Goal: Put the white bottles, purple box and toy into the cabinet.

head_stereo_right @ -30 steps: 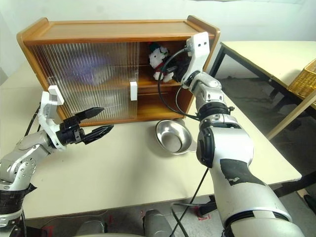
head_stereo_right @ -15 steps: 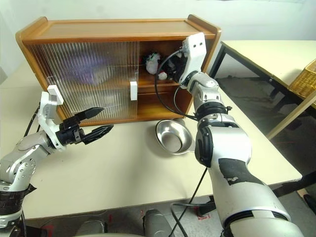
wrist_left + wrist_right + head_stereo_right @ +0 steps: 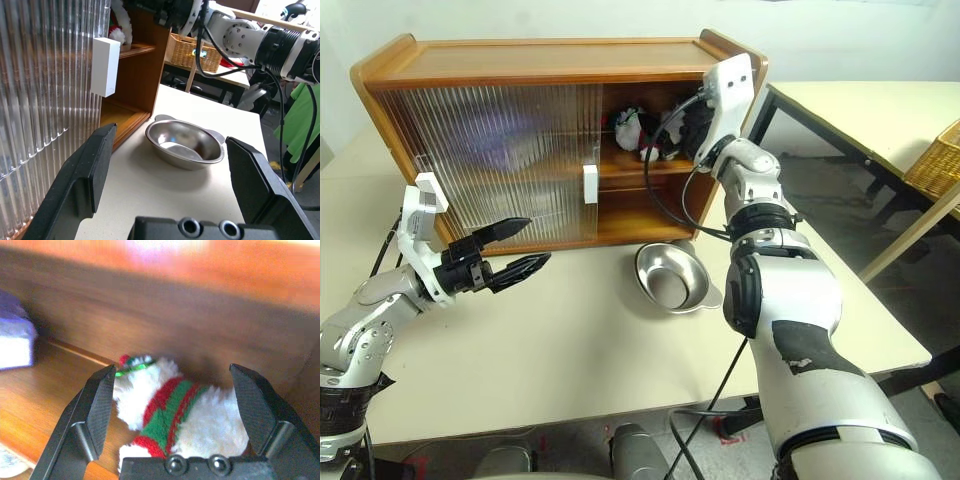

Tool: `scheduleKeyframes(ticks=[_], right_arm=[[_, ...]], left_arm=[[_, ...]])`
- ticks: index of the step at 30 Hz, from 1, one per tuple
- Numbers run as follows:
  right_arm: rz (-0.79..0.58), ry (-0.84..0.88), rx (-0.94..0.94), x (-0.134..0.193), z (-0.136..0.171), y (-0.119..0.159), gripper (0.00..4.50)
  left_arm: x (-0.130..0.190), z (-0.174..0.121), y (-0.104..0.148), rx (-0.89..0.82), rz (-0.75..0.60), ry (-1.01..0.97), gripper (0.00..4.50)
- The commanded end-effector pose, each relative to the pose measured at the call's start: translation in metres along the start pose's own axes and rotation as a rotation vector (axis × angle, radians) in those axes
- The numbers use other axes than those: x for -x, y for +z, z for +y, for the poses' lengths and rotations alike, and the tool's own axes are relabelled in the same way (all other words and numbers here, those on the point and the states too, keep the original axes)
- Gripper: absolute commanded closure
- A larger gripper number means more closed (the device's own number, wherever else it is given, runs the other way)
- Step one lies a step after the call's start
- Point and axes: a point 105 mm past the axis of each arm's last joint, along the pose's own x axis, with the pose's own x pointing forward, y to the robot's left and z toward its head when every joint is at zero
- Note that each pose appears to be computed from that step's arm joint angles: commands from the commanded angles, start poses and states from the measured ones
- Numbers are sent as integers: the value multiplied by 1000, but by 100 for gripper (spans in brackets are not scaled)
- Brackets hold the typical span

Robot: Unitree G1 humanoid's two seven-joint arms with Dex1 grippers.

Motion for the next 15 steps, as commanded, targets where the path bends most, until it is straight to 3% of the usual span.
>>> scheduleKeyframes(ticks=[1, 8, 15], right_arm=[[-19, 55, -26, 12, 2, -5, 3], [-37, 126, -23, 55, 13, -10, 3], [-37, 97, -37, 97, 24, 4, 3]], left_arm=[[-1, -2, -2, 11, 3, -12, 0], [-1, -1, -4, 16, 10, -24, 0], [-6, 0, -4, 20, 16, -57, 0]])
